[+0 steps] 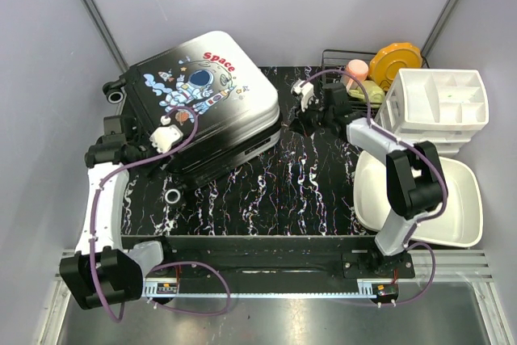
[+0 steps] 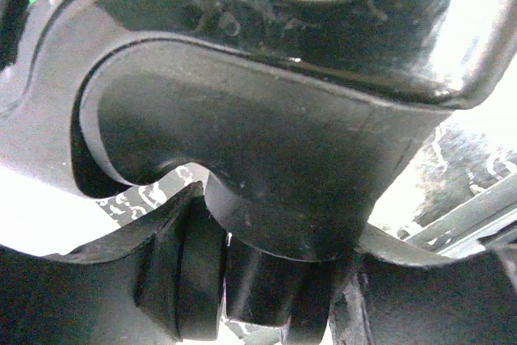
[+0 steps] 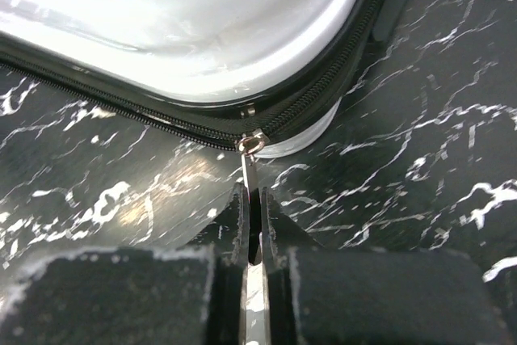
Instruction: Open, take out, and arrange the luggage
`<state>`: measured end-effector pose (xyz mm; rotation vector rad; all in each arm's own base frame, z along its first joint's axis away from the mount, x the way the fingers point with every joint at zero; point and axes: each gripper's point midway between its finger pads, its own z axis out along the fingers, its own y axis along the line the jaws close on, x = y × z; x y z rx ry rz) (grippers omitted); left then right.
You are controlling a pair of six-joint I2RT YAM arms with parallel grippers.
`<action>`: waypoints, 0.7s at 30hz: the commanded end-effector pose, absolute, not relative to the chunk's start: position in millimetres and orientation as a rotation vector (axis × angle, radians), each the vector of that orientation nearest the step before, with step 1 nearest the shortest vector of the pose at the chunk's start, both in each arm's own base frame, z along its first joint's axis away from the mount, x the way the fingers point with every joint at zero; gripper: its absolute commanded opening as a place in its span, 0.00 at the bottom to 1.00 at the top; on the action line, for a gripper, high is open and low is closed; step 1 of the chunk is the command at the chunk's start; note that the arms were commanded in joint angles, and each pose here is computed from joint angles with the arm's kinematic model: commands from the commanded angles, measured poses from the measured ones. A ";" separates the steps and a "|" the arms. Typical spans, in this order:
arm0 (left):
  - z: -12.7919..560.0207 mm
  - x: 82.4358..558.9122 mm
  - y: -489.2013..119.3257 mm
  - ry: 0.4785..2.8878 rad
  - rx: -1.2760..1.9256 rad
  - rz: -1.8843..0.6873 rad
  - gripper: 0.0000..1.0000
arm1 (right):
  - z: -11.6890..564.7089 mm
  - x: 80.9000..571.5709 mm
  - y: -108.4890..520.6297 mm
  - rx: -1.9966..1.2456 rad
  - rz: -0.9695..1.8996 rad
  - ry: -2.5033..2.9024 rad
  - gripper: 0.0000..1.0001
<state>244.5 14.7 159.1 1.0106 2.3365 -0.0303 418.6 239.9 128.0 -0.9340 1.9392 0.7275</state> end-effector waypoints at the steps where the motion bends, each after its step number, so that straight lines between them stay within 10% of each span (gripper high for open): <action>1: 153.5 222.9 87.7 2.560 0.830 0.272 0.00 | 117.6 355.5 228.6 -0.944 0.749 2.082 0.00; 6: 159.2 234.5 100.5 2.550 0.805 0.267 0.00 | 107.0 330.9 234.7 -0.947 0.717 2.128 0.00; 21: 151.0 267.8 121.5 2.560 0.786 0.229 0.00 | 166.8 487.4 186.0 -0.948 0.470 1.893 0.00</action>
